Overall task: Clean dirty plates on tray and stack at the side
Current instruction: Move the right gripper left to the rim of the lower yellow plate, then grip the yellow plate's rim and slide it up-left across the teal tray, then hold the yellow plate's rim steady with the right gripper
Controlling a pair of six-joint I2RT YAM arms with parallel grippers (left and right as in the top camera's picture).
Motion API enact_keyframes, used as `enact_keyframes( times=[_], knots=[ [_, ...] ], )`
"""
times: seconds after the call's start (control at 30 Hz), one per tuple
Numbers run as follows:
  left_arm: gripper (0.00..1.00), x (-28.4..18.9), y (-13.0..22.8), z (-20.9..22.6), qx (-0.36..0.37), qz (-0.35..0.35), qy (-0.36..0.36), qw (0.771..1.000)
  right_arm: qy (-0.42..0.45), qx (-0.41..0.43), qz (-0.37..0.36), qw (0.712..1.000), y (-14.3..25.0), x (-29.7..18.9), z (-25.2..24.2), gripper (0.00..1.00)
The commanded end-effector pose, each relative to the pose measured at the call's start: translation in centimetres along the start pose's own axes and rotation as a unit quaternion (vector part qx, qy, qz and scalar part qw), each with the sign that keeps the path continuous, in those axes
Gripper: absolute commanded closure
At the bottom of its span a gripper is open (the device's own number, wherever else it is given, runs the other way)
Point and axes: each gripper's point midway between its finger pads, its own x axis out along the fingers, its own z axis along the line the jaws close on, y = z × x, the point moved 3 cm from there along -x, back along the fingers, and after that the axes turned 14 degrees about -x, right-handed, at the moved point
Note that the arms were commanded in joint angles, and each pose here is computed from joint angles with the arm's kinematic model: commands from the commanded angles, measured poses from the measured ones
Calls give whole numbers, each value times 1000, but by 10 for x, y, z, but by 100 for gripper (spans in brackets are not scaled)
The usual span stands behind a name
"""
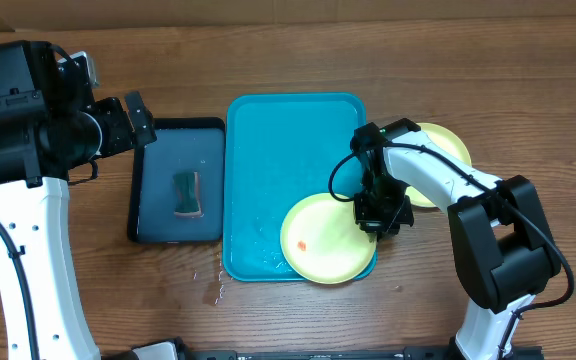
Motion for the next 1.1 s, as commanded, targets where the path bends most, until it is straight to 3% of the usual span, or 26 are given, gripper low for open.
enact_keyframes(
  times=[0.0,0.27,0.47,0.63,0.7,0.77,0.8,0.9,1.07],
  knots=[
    [0,-7,-2,-6,2,-10,13,1000,-3,-2,-18,1000,-1,-8,1,92],
    [0,-7,-2,-6,2,-10,13,1000,-39,-25,-119,992,-45,-30,18,93],
    [0,-7,-2,-6,2,-10,13,1000,-102,-64,-258,959,-101,-55,44,96],
    [0,-7,-2,-6,2,-10,13,1000,-108,-79,-322,937,-124,-72,50,95],
    [0,-7,-2,-6,2,-9,13,1000,-109,-80,-325,936,-125,-73,50,85],
    [0,-7,-2,-6,2,-9,13,1000,-108,-80,-326,936,-125,-73,50,53],
    [0,-7,-2,-6,1,-9,12,1000,-109,-80,-327,935,-125,-73,51,47],
    [0,-6,-2,-6,2,-8,12,1000,-111,-85,-345,928,-131,-78,53,40],
    [0,-6,-2,-6,1,-8,12,1000,-115,-92,-372,917,-140,-87,56,42]
  ],
)
